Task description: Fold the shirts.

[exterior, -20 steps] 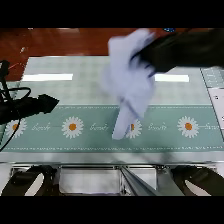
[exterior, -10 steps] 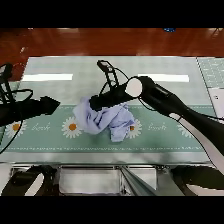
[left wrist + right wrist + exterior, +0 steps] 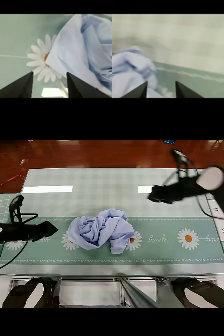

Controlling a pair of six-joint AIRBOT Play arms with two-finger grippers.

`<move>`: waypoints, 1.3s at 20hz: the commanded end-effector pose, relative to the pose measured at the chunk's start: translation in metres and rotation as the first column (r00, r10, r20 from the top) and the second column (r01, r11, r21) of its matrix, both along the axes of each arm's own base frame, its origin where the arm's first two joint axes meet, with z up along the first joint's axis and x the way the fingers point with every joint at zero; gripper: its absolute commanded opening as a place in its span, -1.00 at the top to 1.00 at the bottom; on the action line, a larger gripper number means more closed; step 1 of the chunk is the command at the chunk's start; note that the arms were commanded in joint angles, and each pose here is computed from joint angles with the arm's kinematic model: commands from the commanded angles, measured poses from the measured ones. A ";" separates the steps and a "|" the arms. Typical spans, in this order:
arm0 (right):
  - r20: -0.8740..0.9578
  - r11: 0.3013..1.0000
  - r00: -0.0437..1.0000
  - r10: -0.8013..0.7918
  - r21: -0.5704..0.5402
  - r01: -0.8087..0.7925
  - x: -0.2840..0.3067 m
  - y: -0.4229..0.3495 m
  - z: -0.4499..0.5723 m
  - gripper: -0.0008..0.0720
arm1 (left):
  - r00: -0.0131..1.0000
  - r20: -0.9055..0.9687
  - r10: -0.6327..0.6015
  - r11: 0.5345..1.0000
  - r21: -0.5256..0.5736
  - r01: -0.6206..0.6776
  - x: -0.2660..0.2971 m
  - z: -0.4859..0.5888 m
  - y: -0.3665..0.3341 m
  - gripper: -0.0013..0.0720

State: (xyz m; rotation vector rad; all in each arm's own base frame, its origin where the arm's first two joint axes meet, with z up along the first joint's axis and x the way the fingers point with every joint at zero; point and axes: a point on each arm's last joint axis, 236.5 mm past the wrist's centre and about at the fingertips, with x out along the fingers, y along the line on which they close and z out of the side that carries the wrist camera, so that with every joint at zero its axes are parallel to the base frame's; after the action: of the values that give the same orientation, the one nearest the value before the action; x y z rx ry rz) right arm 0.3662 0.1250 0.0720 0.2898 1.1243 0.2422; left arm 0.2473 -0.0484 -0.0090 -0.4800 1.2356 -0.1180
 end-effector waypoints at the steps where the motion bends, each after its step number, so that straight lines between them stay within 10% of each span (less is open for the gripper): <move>1: -0.073 0.971 0.968 -0.240 -0.026 0.239 -0.062 -0.080 -0.049 -0.14 | 0.997 -0.070 0.020 0.942 -0.334 -0.042 -0.008 -0.012 -0.028 -0.42; 12: -0.282 0.920 0.938 -0.203 0.273 0.282 -0.147 -0.013 -0.117 -0.14 | 0.973 -0.206 -0.102 0.924 -0.383 0.016 0.001 -0.102 -0.086 -0.41; 13: -0.293 0.919 0.938 -0.185 0.287 0.271 -0.150 -0.009 -0.115 -0.14 | 0.972 -0.203 -0.122 0.924 -0.382 0.036 0.004 -0.102 -0.091 -0.32; 15: -0.304 0.919 0.941 -0.151 0.307 0.246 -0.155 0.000 -0.113 -0.14 | 0.976 -0.174 -0.131 0.924 -0.377 0.057 0.015 -0.096 -0.091 0.91; 26: -0.333 0.894 0.941 -0.068 0.399 0.206 -0.136 0.112 -0.150 -0.14 | 0.976 -0.132 -0.172 0.914 -0.391 0.108 0.024 -0.081 -0.095 0.91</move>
State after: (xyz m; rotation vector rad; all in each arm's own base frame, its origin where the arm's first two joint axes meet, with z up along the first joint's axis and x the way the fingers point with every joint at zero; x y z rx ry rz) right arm 0.2196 0.2161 -0.0674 0.7990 1.3641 0.3296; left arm 0.2713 -0.1424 -0.0913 -0.7524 1.4153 -0.4510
